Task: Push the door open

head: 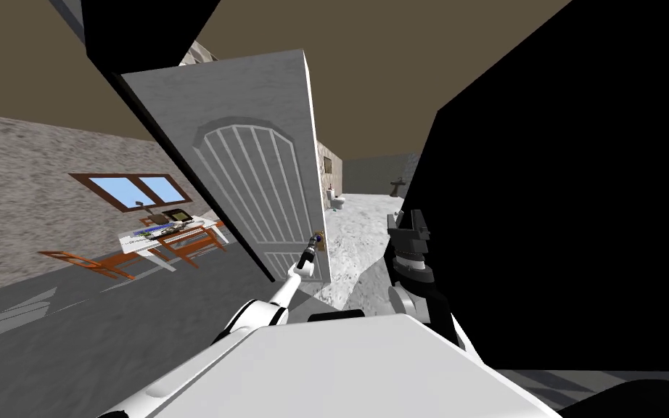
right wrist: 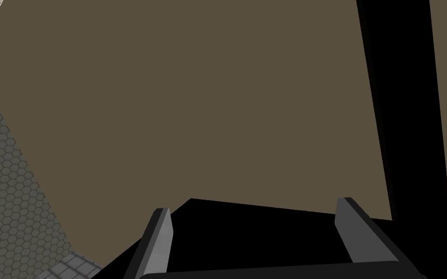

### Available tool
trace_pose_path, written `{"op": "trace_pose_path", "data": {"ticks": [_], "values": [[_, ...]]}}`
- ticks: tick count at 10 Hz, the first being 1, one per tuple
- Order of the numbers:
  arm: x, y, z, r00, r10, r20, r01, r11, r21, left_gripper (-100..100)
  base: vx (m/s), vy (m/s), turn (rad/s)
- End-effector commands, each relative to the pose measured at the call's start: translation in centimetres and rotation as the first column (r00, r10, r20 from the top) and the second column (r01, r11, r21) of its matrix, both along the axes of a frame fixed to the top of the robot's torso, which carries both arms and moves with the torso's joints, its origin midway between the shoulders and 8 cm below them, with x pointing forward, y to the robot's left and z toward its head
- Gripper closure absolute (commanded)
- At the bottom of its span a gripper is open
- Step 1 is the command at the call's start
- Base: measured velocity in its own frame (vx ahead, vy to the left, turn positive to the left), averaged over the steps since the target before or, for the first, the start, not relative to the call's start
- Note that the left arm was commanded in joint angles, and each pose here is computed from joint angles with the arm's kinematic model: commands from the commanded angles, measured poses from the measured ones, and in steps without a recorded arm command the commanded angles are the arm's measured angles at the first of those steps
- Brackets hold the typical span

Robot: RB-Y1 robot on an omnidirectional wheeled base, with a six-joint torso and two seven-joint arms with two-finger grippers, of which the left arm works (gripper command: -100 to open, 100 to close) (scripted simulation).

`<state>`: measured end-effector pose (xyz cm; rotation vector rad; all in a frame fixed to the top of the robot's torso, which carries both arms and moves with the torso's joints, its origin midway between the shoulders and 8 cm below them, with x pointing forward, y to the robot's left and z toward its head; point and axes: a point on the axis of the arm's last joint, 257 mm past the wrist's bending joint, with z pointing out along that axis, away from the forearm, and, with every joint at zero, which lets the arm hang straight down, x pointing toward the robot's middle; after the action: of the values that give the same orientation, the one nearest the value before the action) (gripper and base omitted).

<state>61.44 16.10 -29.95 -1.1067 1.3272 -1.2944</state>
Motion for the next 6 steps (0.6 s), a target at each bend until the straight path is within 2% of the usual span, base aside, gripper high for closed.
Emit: {"op": "trace_pose_path", "data": {"ticks": [1,3,4,6], "values": [[0.25,2.37,0.24,0.9993,0.036,0.002,-0.036,0.9993,0.004,100,0.112,-0.104,0.079],[0.30,2.79,0.26,0.9990,0.044,0.002,-0.044,0.9990,0.004,100,0.135,-0.106,0.088],[0.25,2.52,0.20,0.9992,0.040,-0.004,-0.040,0.9992,0.002,-100,-0.102,-0.052,0.038],[0.26,2.34,0.24,0.9992,0.039,-0.005,-0.039,0.9992,-0.003,-100,-0.197,-0.044,0.027]]}}
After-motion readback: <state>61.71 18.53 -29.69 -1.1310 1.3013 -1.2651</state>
